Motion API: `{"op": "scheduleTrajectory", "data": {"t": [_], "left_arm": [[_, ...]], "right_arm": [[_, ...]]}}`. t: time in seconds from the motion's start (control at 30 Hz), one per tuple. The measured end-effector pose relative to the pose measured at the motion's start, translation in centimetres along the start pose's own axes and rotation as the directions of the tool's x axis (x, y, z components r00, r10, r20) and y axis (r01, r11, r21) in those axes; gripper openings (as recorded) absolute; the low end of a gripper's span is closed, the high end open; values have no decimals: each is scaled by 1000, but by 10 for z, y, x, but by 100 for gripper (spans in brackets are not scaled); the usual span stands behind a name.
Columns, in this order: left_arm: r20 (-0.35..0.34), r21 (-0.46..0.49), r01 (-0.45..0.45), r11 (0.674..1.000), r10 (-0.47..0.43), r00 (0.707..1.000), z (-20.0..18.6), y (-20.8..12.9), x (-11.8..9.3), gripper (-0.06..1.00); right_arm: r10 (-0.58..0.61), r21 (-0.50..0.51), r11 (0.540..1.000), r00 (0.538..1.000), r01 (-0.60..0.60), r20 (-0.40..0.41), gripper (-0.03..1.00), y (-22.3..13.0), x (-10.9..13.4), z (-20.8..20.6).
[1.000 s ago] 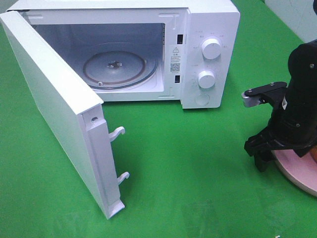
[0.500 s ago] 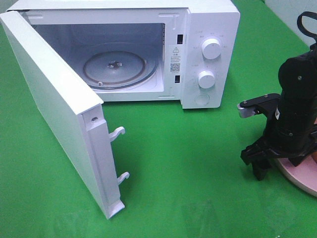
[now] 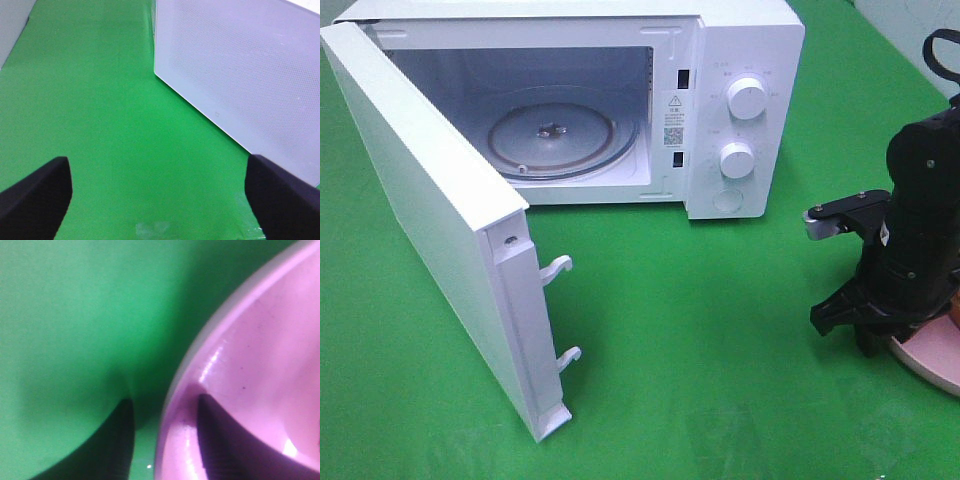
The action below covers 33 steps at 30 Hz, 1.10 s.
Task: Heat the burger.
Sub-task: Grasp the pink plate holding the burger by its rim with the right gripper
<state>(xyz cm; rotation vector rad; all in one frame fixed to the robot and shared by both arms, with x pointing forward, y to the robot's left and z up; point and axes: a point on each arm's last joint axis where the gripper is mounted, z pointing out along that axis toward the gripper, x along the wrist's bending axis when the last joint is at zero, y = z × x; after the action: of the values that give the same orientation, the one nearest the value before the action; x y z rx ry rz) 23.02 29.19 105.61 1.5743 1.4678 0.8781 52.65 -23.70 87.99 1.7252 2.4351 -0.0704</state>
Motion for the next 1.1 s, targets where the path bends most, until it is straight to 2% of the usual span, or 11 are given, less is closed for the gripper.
{"op": "scheduleTrajectory", "data": {"t": [0.1,0.13,0.17,0.2,0.43,0.67,1.1], "left_arm": [[0,0,0,1000,0,1000,0,0,0,88],[0,0,0,1000,0,1000,0,0,0,88],[0,0,0,1000,0,1000,0,0,0,88],[0,0,0,1000,0,1000,0,0,0,88],[0,0,0,1000,0,1000,0,0,0,88],[0,0,0,1000,0,1000,0,0,0,88],[0,0,0,1000,0,1000,0,0,0,88]], "right_arm": [[-1,1,1000,1000,1,1,30,0,0,0],[-6,2,1000,1000,6,5,23,0,0,0],[-6,2,1000,1000,6,5,23,0,0,0],[-5,3,1000,1000,5,5,18,0,0,0],[11,2,1000,1000,-11,1,8,-1,0,-2],[26,6,1000,1000,-26,9,8,-1,-1,-2],[76,33,996,990,-80,115,3,-5,-9,-3]]}}
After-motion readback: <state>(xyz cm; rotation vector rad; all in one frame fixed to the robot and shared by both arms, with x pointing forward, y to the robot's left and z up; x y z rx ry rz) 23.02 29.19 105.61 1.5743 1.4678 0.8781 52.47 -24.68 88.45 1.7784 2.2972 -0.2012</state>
